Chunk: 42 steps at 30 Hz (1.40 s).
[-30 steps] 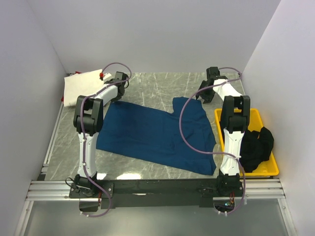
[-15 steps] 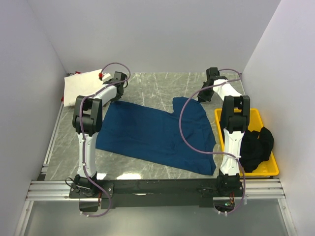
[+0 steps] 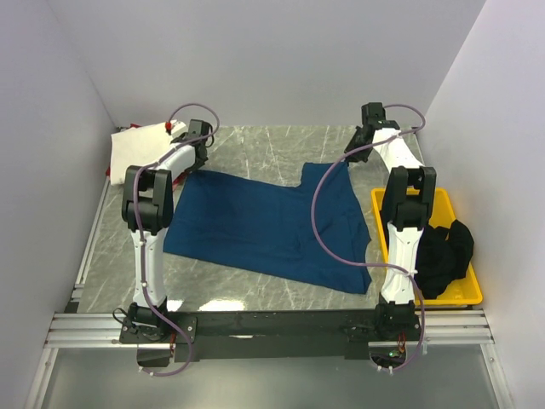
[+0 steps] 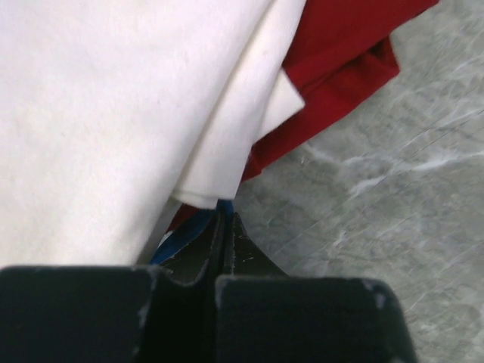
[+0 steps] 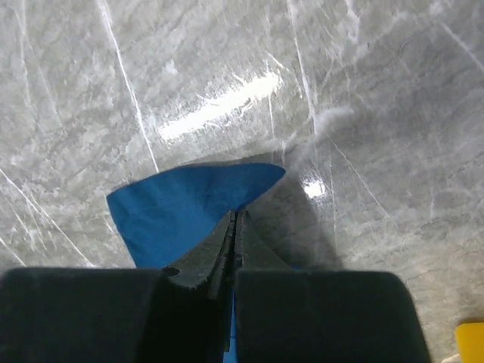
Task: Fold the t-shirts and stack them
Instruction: Fold the tshirt
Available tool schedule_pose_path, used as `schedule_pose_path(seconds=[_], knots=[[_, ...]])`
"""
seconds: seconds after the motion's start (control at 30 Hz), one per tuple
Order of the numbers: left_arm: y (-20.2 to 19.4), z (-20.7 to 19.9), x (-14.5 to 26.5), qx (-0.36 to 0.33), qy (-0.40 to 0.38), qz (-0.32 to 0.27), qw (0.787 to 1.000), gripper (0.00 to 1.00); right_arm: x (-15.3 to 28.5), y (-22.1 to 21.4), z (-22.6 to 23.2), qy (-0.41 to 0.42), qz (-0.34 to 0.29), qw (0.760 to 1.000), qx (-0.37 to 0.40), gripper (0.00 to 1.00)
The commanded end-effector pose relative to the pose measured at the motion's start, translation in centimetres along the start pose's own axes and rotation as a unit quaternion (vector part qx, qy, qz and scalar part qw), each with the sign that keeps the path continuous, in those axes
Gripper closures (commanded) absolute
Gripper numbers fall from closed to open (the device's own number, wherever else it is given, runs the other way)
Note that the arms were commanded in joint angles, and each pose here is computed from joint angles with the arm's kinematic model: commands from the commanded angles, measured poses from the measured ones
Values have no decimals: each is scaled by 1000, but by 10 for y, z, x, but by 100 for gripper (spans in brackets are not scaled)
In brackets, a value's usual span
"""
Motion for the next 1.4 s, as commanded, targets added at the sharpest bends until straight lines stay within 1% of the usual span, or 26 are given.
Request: schedule_pose_path(seconds=[0.0, 0.23, 0.37, 0.4, 0.43, 0.5, 0.53, 0.6, 0.63, 0.7, 0.77, 0.8, 0.93, 1.0, 1.03, 1.07, 1.13, 1.17, 1.23, 1.3, 1.37], knots=[[32, -16, 17, 17, -43, -30, 998, 99, 34, 26, 4, 10, -51, 999, -3, 100], [37, -19, 23, 23, -77, -30, 996, 99, 59, 24, 7, 23, -66, 998, 6, 100], [38, -18, 29, 29, -92, -31, 995, 99, 88, 10, 8, 24, -83, 996, 11, 100], [35, -16, 29, 28, -93, -28, 995, 99, 92, 7, 8, 22, -87, 996, 13, 100], [39, -16, 33, 34, -100, -35, 994, 99, 96, 2, 10, 23, -87, 996, 14, 100], [37, -14, 34, 36, -102, -34, 994, 99, 105, -13, 11, 20, -85, 996, 19, 100], [39, -14, 37, 40, -104, -36, 993, 99, 102, -26, 8, 12, -72, 997, 19, 100], [36, -12, 37, 42, -106, -31, 993, 99, 114, -39, 13, 12, -83, 996, 28, 100], [37, -11, 40, 44, -108, -33, 993, 99, 110, -53, 9, 3, -70, 997, 26, 100], [35, -6, 41, 47, -107, -33, 993, 99, 122, -63, 13, 14, -83, 996, 30, 100], [39, -6, 48, 54, -119, -42, 991, 99, 130, -80, 9, 7, -85, 996, 28, 100], [34, 0, 47, 52, -114, -38, 991, 99, 133, -84, 9, 13, -88, 996, 28, 100], [37, 10, 62, 73, -130, -47, 988, 99, 150, -110, 5, 23, -97, 995, 24, 100], [32, 17, 62, 78, -129, -49, 987, 99, 160, -128, 5, 28, -101, 994, 31, 100], [34, 19, 67, 83, -130, -51, 987, 99, 159, -139, 0, 24, -92, 995, 31, 100], [27, 26, 64, 82, -121, -49, 988, 99, 169, -146, 3, 35, -100, 994, 36, 100], [29, 30, 68, 92, -127, -56, 986, 99, 169, -165, -3, 35, -90, 995, 40, 100], [22, 35, 67, 91, -123, -51, 987, 99, 176, -171, -2, 46, -95, 993, 44, 100], [23, 39, 68, 98, -122, -53, 986, 99, 175, -186, -9, 42, -86, 994, 45, 100], [17, 47, 67, 98, -113, -53, 987, 99, 182, -194, -14, 52, -90, 994, 43, 100], [21, 51, 72, 109, -121, -62, 985, 99, 187, -203, -21, 53, -94, 993, 44, 100]])
Point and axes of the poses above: each gripper's point midway between its finger pads, its own x axis back along the fingers, its own z axis along the line the jaws close on, y = z × x, the point moved 8 cm from there along x, back along the fingers, and after that the axes turned 6 degrees about x, right-handed, at the moved point
